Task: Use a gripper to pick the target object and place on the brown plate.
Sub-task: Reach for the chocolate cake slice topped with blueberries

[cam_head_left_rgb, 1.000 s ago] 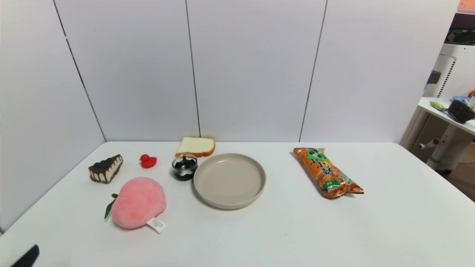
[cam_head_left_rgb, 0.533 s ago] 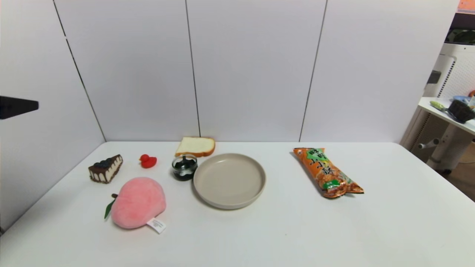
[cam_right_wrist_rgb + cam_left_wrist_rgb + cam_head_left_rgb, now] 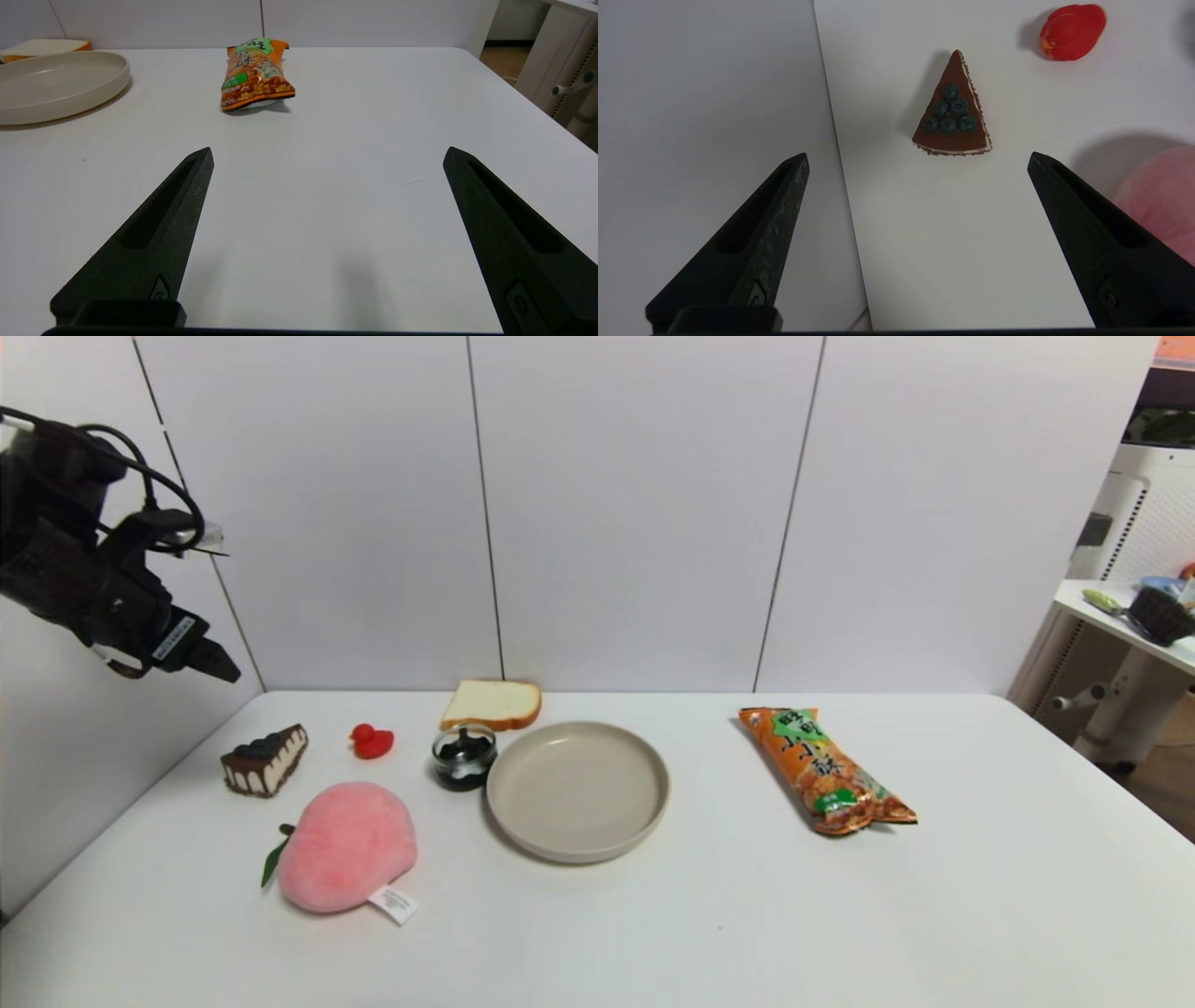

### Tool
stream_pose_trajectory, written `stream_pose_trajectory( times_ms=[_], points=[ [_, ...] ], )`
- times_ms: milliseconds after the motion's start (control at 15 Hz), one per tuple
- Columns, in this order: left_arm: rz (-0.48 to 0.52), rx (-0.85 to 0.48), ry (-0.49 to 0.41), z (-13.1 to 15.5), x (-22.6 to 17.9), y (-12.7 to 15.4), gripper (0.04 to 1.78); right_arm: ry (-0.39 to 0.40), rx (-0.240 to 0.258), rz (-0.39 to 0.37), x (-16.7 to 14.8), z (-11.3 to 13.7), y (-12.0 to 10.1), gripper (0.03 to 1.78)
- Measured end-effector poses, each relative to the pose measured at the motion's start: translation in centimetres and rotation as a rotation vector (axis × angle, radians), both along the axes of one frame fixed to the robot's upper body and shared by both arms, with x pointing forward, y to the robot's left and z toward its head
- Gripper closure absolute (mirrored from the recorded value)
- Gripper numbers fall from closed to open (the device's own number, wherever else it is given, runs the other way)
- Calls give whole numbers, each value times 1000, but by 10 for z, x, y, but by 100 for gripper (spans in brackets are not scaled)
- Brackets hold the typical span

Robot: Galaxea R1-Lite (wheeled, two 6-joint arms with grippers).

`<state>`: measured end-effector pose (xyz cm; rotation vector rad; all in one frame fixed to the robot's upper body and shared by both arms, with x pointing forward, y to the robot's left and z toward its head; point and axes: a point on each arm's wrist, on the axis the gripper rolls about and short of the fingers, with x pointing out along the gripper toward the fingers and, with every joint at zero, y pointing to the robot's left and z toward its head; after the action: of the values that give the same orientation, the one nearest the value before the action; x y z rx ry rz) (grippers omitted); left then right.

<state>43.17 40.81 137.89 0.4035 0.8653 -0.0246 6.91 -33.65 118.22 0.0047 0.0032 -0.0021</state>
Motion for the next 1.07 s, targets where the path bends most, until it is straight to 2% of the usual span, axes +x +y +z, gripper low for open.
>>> stream_pose_trajectory(
  times_ms=[200, 467, 800, 1067],
  points=[
    [-7, -13, 116, -41, 36, 11, 13, 0, 0, 0, 0, 0, 0, 11],
    [0, -34, 194, -75, 56, 18, 13, 0, 0, 0, 0, 0, 0, 11],
    [-6, -64, 266, -98, 65, 20, 13, 0, 0, -1, 0, 0, 0, 11],
    [-16, -82, 290, -109, 69, 20, 13, 0, 0, 0, 0, 0, 0, 11]
  ],
)
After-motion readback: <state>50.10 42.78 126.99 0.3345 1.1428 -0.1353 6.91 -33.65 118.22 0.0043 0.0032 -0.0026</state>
